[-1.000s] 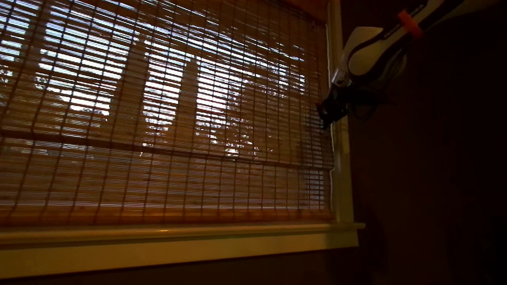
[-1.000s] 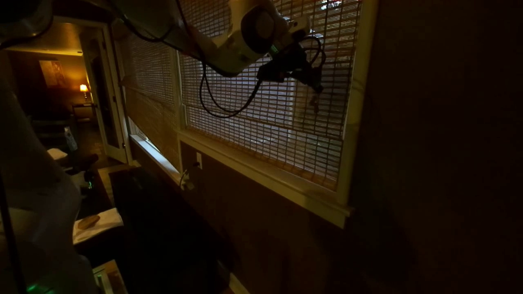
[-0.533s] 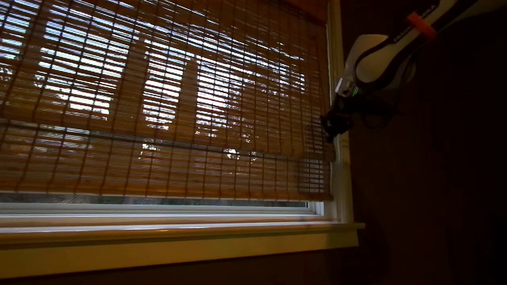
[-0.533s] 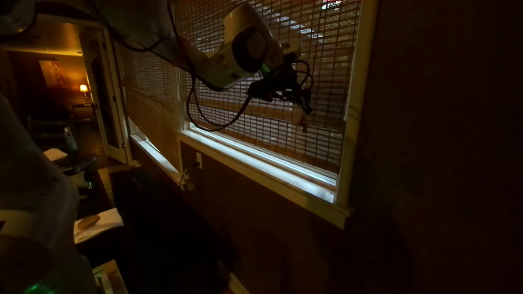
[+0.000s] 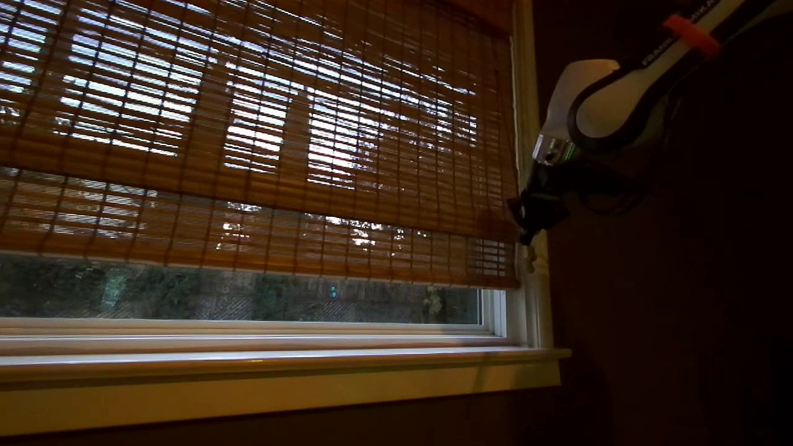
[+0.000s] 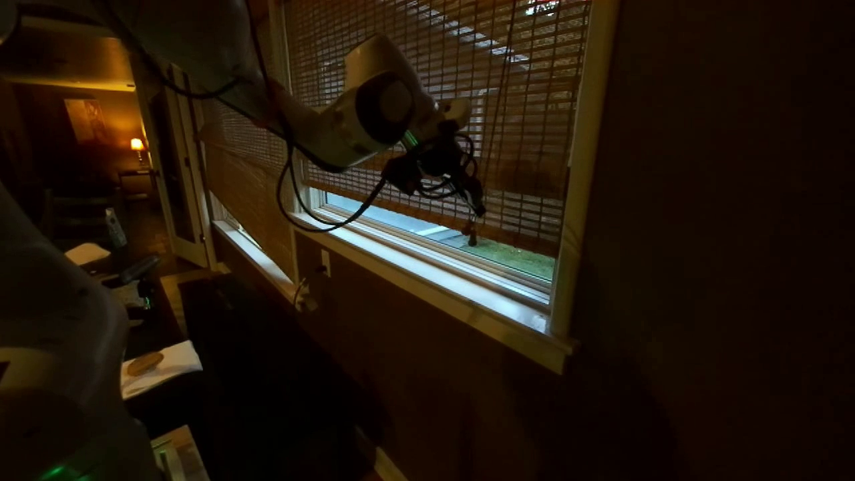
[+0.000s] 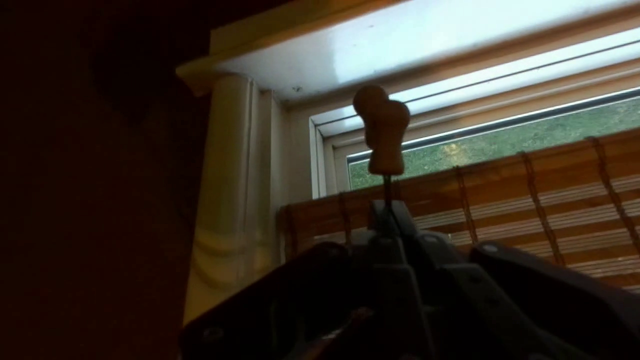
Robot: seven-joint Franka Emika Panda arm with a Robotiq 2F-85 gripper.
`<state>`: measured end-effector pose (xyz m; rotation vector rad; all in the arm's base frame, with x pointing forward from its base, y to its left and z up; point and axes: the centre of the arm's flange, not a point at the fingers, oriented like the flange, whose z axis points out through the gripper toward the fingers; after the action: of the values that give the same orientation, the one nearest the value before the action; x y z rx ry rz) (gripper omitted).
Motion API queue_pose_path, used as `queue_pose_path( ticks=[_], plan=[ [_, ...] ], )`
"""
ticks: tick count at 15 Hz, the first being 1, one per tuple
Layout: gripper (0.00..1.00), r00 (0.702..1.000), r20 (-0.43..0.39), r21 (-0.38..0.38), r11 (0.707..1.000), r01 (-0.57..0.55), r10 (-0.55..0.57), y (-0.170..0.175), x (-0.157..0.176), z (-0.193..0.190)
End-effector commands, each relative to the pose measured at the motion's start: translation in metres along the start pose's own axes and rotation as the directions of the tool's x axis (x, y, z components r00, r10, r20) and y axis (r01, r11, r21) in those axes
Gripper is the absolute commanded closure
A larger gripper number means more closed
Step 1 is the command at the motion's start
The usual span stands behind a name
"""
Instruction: Open the curtain
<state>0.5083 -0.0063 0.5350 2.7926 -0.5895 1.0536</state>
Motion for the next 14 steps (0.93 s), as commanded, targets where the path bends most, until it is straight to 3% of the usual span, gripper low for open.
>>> queue_pose_path(
  ticks=[1, 8, 9, 14],
  plan=[
    [0.99, 0.991, 0.131, -0.085, 0.996, -0.031, 0.042, 0.008, -0.073, 0.036],
    [0.99, 0.982, 0.162, -0.148, 0.986, -0.072, 0.096, 0.022, -0.113, 0.05],
    [0.98, 0.996, 0.061, -0.065, 0.996, -0.059, 0.063, 0.012, -0.054, 0.016],
    [0.98, 0.995, 0.068, -0.087, 0.994, -0.07, 0.076, 0.018, -0.064, 0.02]
  ],
)
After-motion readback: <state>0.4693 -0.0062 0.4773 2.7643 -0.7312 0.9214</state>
